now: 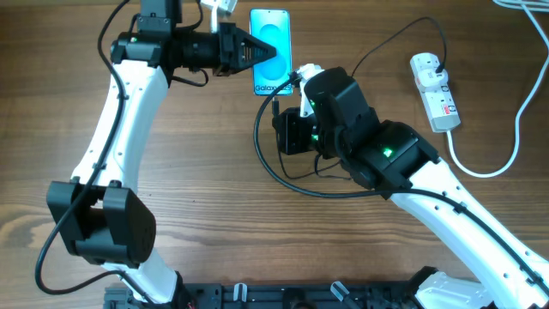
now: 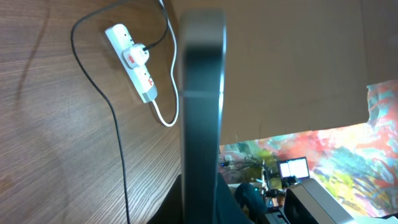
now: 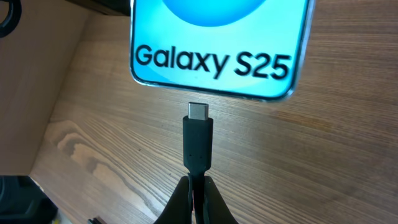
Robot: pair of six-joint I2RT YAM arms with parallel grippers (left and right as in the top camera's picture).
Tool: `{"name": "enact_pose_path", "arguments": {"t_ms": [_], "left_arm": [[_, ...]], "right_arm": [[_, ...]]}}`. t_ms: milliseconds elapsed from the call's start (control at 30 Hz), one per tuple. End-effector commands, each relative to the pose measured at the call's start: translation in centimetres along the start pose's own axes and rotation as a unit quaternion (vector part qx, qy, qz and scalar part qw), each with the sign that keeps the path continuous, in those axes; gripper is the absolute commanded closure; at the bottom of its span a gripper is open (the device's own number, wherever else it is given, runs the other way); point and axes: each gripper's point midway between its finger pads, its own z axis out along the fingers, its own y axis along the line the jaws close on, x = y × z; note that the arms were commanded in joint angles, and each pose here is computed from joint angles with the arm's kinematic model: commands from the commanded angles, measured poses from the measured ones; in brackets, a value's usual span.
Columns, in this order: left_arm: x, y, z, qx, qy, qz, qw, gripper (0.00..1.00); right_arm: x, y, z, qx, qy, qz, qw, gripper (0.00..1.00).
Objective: Plug charger to phone and switch on socket
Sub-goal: 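Bring the cable plug up to the phone's bottom port with the right gripper, then push the USB-C plug into the phone's port with the right gripper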
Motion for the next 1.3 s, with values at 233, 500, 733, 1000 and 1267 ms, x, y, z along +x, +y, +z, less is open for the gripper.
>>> {"name": "enact_pose_path", "arguments": {"t_ms": [233, 500, 733, 1000, 1267], "left_arm": [[0.1, -1.3, 0.1, 0.018, 0.005, 0.028, 0.999, 0.96], [-0.2, -0.8, 0.2, 0.004, -0.001, 0.053, 0.999, 0.96], [-0.2, -0.5, 0.2, -0.003, -0.003, 0.052, 0.999, 0.96], [-0.2, -0.5, 0.2, -0.003, -0.003, 0.050, 0.999, 0.96], [-0.2, -0.5, 0.2, -0.003, -0.002, 0.049, 0.999, 0.96]], "right_arm": [[0.6, -0.1, 1.4, 0.001, 0.020, 0.007, 1.000, 0.96], [0.6, -0.1, 1.4, 0.001, 0.020, 0.006, 1.000, 0.96], [0.2, -0.1, 1.4, 0.004, 0.011, -0.007, 1.000, 0.96], [-0.4, -0.6, 1.4, 0.018, -0.004, -0.020, 1.000, 0.96], [-0.5, -0.7, 1.4, 0.022, -0.006, -0.025, 0.999, 0.96]]}}
